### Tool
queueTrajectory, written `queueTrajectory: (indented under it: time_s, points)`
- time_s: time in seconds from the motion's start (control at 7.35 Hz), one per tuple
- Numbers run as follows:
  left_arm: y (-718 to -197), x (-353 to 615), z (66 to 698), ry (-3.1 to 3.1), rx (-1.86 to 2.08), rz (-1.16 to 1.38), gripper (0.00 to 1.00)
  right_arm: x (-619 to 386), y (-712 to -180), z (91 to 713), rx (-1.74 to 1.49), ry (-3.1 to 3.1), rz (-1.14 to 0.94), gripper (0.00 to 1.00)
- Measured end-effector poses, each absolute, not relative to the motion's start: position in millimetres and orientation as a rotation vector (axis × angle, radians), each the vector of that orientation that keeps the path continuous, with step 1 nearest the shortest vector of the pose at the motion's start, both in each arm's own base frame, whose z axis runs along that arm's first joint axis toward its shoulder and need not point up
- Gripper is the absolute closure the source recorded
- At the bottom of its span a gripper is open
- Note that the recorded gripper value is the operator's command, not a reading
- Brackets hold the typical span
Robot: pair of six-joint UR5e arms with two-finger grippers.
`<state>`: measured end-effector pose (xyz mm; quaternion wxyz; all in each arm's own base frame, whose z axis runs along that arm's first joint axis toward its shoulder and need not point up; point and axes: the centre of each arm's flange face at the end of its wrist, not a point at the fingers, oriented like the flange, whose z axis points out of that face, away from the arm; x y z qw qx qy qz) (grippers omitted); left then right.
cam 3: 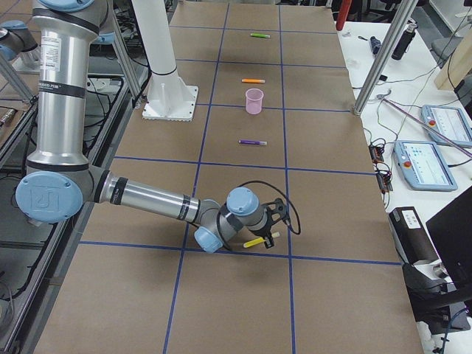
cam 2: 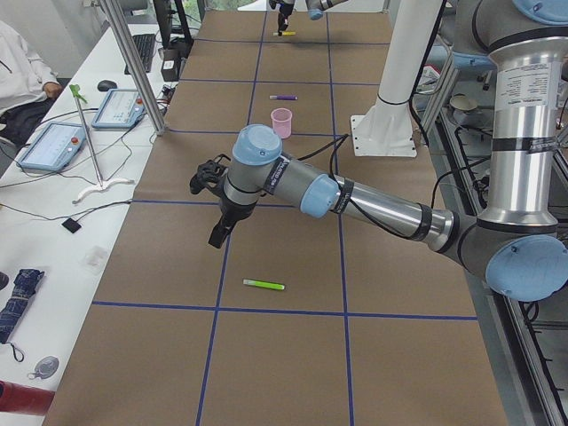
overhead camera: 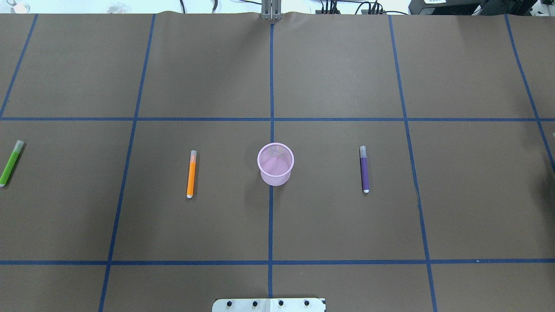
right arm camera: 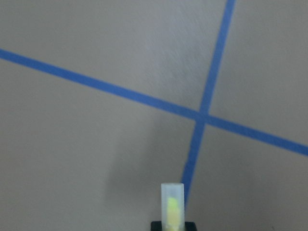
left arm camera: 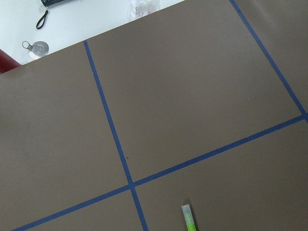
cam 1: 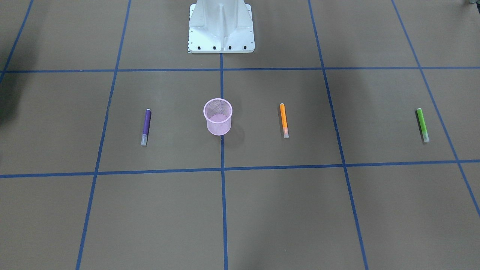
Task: Collect pens into pen holder
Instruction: 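Lift the yellow highlighter with the right gripper toward the pink cup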
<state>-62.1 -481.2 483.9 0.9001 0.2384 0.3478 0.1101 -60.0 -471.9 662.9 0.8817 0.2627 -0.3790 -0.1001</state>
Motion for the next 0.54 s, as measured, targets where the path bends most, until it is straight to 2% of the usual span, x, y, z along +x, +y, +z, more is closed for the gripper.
queueTrajectory:
  time_s: [0.41, 0.54]
  points:
    - [-484.9, -32.0, 477.3, 0.742, 0.519, 0.303, 0.00, -117.9, -519.2, 512.5, 0.724, -0.973, -0.358, 1.00]
    - [-485.7, -18.1, 475.5, 0.756, 0.519, 0.330, 0.00, -152.7, -524.8, 455.5, 0.743, -1.053, -0.339, 1.00]
